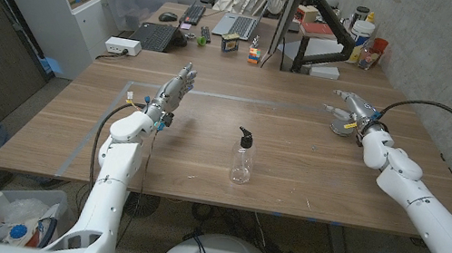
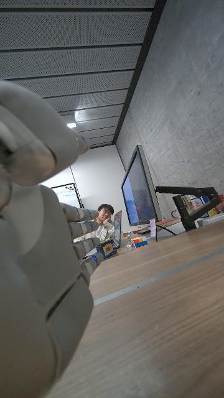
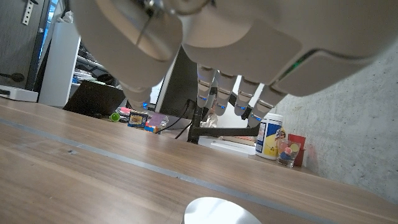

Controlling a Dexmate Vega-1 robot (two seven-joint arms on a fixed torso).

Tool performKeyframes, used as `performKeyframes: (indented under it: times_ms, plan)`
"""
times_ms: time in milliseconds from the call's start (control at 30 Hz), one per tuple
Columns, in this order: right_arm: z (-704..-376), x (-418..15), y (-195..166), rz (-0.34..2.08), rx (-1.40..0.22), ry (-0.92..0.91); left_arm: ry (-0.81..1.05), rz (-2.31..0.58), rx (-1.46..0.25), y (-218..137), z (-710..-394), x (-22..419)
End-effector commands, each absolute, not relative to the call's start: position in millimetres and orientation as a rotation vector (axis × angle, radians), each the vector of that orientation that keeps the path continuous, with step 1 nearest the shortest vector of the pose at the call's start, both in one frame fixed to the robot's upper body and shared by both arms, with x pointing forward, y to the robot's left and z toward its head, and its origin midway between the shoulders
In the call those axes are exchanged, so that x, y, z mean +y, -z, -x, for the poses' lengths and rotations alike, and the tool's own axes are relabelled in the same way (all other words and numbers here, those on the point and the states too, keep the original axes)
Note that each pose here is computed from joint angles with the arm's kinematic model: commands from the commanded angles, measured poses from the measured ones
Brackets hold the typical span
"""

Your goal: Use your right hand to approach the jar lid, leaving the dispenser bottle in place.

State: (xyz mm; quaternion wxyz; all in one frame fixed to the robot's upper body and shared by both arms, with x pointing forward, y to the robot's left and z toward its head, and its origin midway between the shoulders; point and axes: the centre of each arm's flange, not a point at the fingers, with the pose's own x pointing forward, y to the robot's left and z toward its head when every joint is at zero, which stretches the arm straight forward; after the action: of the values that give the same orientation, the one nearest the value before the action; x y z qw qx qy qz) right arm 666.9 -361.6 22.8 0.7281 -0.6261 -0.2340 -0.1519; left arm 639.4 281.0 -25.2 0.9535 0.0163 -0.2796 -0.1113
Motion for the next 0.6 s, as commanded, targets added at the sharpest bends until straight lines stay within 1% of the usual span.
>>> performKeyframes:
  times_ms: [33, 600]
  plan:
    - [-669.8, -366.2, -19.1, 1.397, -0.466, 0.332, 0.220, -0.030, -0.567, 26.6, -638.0, 282.9]
    - [-677.6, -368.5, -10.1, 1.403, -0.399, 0.309, 0.210, -0.031, -0.558, 28.9, -638.0, 287.8]
